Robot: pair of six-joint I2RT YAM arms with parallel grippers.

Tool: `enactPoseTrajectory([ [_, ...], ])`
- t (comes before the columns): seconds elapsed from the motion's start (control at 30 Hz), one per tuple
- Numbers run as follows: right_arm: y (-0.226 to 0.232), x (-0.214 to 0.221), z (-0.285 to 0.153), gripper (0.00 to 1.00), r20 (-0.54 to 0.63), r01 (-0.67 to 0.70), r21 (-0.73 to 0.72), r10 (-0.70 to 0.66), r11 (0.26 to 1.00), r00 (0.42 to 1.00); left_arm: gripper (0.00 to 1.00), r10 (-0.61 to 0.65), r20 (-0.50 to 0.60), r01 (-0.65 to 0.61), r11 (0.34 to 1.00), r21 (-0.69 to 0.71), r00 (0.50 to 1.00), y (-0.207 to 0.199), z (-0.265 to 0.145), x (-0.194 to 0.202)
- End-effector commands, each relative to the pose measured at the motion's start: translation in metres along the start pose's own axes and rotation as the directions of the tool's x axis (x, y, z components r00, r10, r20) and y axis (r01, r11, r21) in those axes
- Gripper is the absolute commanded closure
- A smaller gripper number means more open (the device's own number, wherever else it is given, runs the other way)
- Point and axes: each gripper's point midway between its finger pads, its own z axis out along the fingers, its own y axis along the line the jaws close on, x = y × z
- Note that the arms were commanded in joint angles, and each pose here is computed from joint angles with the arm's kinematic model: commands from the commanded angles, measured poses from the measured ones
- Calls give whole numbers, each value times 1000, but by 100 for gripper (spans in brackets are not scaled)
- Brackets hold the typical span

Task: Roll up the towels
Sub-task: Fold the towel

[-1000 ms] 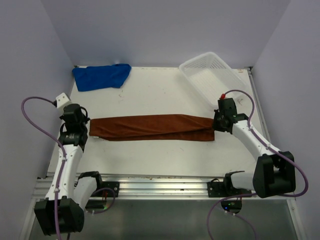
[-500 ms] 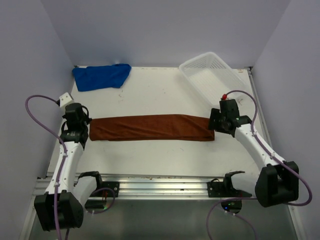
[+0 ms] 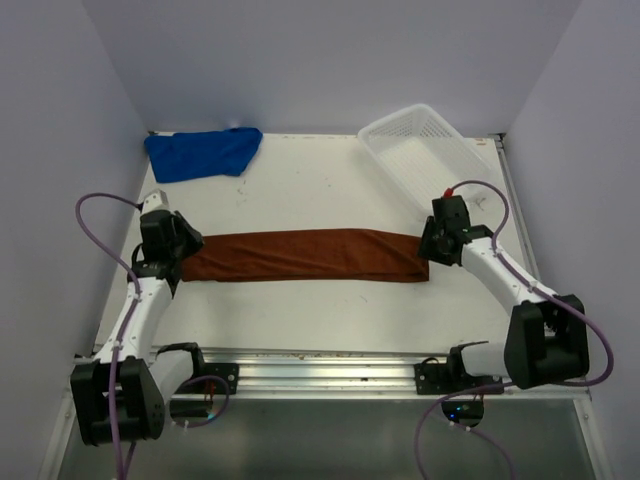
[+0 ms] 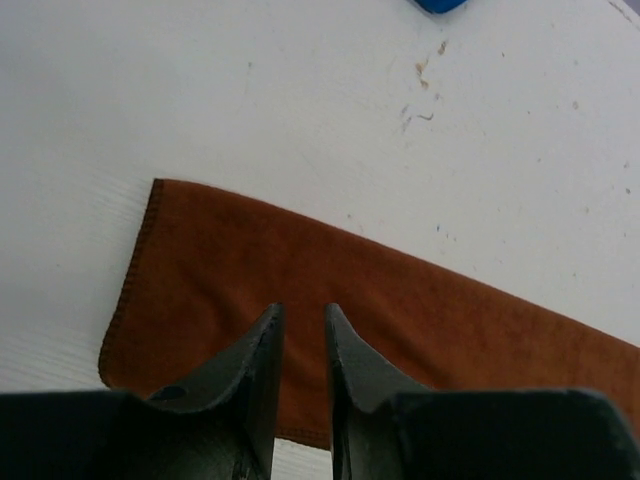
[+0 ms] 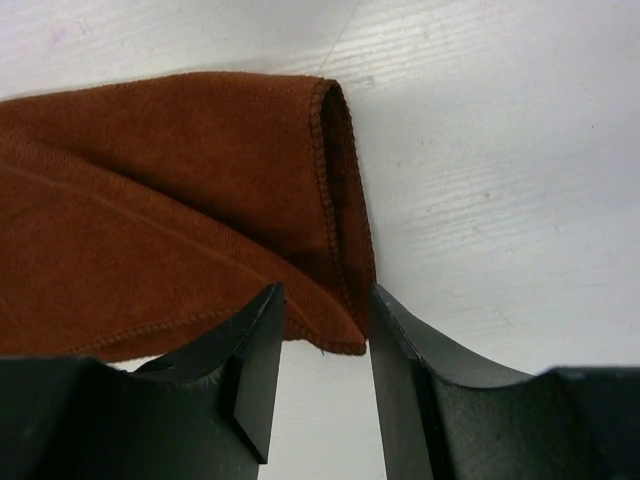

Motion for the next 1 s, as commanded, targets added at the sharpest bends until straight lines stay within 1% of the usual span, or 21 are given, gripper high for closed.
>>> enactPoseTrajectory([
  [0.0,14,-40,7,58,106,-51,-5,51,999,993,76,-72,-18,74,990,117,997,-19,1,12],
  [0.03,11,-39,16,59,91,-46,30,43,998,995,79,-78,-9,79,988,129,997,-20,0,13],
  [0.07,12,-44,18,59,100,-42,32,38,999,994,82,-85,-21,87,987,133,996,-17,1,23],
  [0.1,16,-49,23,60,116,-41,24,38,999,993,82,-92,-7,92,986,137,996,-17,1,22],
  [0.13,16,-48,30,62,106,-34,32,30,999,994,82,-92,-8,92,987,131,996,-14,1,25],
  [0.17,17,-50,33,63,107,-27,32,23,999,994,82,-88,18,85,985,148,996,-17,2,20],
  [0.27,18,-51,44,67,103,-15,41,11,999,995,83,-79,-6,79,989,122,997,-9,6,31],
  [0.3,20,-56,47,67,125,-21,31,17,999,992,83,-78,-7,78,990,121,997,-8,7,34],
  [0.4,18,-55,56,69,125,-16,54,9,998,992,87,-90,-14,91,988,121,996,-6,9,40],
  [0.47,15,-57,59,69,130,-11,76,1,997,991,88,-88,-20,90,989,116,996,-5,10,42],
  [0.77,16,-56,77,71,133,6,84,-17,996,991,89,-79,-37,82,990,111,996,-5,13,43],
  [0.8,17,-57,77,76,133,6,78,-17,997,991,89,-76,-33,79,991,111,997,-5,13,42],
  [0.87,18,-60,75,80,144,6,71,-17,997,989,90,-78,-35,81,991,105,996,-3,13,45],
  [0.9,19,-61,73,84,145,8,65,-17,998,989,90,-76,-37,80,992,102,996,-2,14,46],
  [0.97,21,-66,69,94,158,12,58,-21,998,987,91,-77,-43,81,992,100,996,-2,14,48],
])
